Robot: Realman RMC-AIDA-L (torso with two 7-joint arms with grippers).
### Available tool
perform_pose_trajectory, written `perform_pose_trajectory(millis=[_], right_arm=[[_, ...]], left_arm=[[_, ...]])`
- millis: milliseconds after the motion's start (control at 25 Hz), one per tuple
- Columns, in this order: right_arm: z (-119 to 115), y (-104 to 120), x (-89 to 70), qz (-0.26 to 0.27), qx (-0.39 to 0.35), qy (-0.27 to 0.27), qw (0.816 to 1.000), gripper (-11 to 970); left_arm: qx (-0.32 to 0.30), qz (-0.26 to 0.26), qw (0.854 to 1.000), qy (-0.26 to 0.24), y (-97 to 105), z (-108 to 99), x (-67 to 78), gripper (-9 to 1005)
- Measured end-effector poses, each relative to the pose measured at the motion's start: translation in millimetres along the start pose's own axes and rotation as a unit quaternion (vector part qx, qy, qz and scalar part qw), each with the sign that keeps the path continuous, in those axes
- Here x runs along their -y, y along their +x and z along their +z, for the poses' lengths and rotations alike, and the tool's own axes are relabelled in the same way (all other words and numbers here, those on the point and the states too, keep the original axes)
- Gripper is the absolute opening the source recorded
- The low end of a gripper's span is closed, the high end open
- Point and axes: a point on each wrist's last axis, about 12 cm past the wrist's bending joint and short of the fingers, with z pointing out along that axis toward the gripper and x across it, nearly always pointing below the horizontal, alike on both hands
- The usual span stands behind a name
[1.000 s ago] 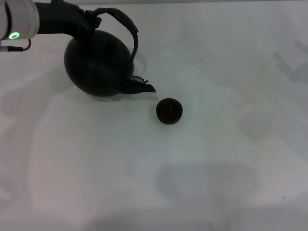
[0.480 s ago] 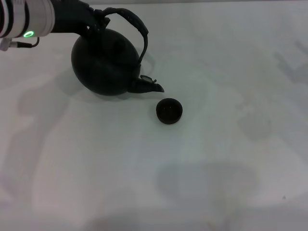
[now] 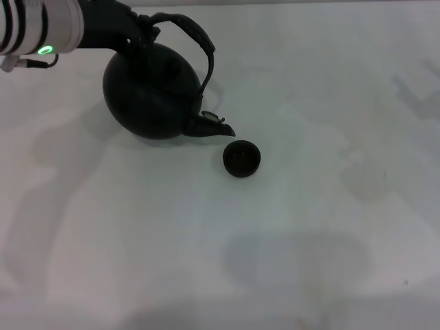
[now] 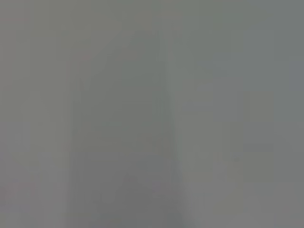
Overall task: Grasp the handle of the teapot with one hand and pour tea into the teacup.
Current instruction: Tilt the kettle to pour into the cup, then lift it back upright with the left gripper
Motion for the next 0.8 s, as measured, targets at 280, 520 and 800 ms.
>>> perform_pose_trajectory(millis=[280,520,800], right_arm=[[0.1,0.9,-0.3,0.001,-0.003,0.0,1.0,816],[1.1,1.1,-0.4,0.0,-0.004,-0.001,1.0,816],[2.0,0.9,-0.5,-0.001,-0.004,-0.002,1.0,817]], left_arm=[[-0.021,0.03,0.999,-0.006,-4.6,3.9,7.1,146],[-0.026,0.043,0.999,-0.007,-9.0,6.0,9.3,143],[-0.022,0.059,0.998,-0.004,-18.1,8.6,12.1,141]])
